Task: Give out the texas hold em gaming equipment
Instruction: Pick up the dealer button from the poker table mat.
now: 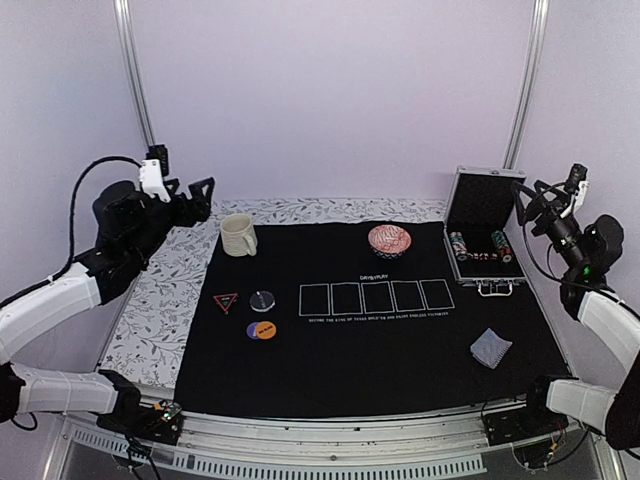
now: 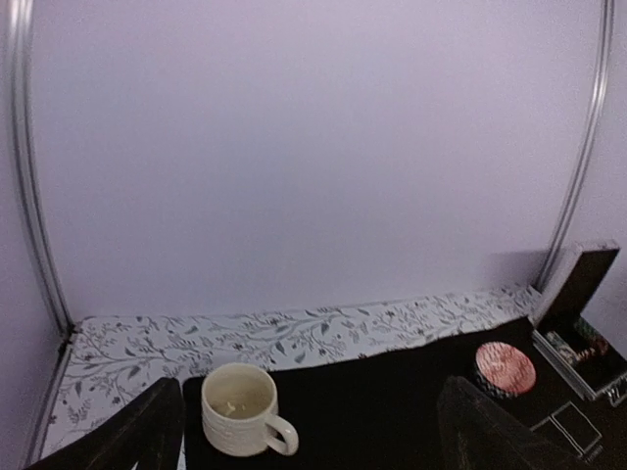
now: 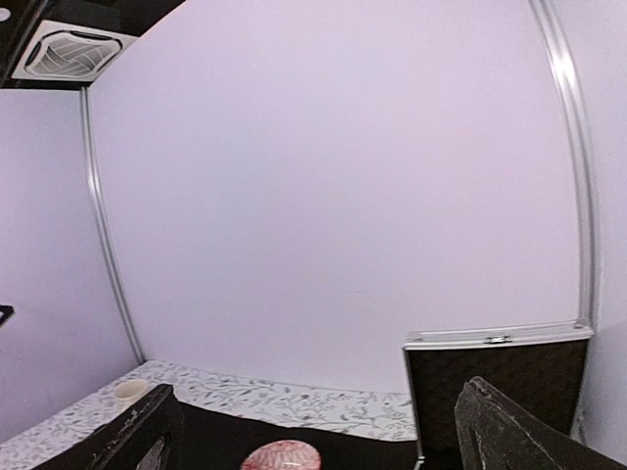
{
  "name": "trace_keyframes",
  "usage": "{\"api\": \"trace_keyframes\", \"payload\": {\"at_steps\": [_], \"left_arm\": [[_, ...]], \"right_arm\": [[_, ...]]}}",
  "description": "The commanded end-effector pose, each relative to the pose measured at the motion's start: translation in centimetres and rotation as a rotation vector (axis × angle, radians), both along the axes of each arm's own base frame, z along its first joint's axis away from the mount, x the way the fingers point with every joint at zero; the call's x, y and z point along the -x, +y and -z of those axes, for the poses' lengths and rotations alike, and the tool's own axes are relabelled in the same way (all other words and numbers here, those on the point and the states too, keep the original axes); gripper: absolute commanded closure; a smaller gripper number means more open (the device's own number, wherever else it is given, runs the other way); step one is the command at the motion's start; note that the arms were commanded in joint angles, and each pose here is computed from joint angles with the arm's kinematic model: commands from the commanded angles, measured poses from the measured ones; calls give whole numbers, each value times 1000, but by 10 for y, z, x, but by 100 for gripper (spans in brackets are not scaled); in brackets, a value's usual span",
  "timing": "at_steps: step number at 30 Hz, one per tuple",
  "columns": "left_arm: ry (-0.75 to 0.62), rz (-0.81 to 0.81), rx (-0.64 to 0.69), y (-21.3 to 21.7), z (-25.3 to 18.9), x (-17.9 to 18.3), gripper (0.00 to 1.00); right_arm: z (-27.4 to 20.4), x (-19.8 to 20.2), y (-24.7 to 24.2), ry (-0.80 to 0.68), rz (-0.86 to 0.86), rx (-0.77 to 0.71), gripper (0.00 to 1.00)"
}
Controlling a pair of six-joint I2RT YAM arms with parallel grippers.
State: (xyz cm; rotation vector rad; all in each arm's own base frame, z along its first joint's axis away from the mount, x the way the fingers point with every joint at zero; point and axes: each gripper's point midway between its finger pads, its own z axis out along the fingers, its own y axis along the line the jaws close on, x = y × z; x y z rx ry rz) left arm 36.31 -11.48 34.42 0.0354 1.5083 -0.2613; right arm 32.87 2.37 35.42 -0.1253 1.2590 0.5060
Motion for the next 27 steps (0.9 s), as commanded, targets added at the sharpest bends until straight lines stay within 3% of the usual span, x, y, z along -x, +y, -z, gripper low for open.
{"api": "trace_keyframes", "payload": {"at_steps": [1,5,9,15,22,27], "left_arm": [[443,172,-128,-62,111,24,9],[703,291,-289,-109,178,44,2],[881,241,-438,-119,227,42,2],[990,208,-507,-127,269,26,2],[1143,216,-524,-120,321,9,4],[1168,219,-533,-115,331,10,5]], "right_arm": [[29,0,43,284,-176,-41,1],[52,0,64,410,-86,73,1],[89,2,78,573,-67,134,1],[126,13,97,719,-119,175,1],[134,20,102,745,-126,181,1],[138,22,103,764,-132,167,1]]}}
